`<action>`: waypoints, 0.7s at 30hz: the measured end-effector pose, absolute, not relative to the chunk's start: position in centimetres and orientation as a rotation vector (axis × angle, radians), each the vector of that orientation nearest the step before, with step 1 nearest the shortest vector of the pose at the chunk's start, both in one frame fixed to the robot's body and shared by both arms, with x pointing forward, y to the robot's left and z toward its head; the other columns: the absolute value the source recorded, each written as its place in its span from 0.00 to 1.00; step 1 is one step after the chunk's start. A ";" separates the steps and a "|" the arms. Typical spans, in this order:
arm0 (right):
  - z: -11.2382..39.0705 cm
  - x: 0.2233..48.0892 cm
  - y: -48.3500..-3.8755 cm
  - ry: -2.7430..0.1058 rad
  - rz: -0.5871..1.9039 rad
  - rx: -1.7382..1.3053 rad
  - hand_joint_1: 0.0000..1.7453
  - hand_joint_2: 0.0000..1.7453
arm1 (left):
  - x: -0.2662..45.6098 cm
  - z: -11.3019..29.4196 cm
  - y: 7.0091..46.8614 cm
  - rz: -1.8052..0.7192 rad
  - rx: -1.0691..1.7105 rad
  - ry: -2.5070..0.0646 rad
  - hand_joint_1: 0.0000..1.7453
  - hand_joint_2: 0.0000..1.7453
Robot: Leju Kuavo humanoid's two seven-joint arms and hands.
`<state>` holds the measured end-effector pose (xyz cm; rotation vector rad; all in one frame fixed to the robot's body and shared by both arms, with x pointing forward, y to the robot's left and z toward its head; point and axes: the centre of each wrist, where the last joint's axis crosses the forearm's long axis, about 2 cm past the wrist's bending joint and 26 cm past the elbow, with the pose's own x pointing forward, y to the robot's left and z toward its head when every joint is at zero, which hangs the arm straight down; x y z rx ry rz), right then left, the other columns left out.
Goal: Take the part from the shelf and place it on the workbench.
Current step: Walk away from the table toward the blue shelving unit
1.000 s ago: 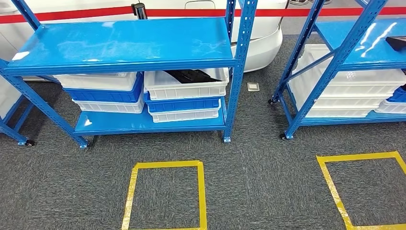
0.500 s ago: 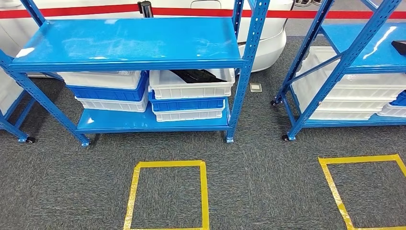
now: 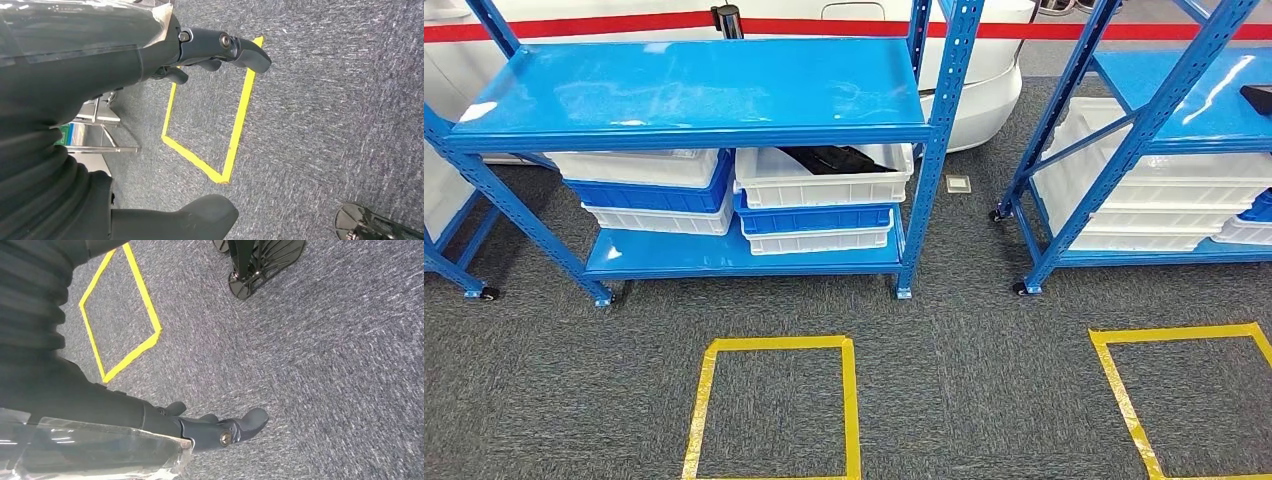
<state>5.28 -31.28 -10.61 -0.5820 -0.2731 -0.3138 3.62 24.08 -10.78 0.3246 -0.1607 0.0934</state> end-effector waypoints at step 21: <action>-10.7 4.6 -31.9 -0.283 -0.294 -0.545 0.00 1.00 | 2.9 -10.9 24.8 0.071 0.306 -0.115 0.00 1.00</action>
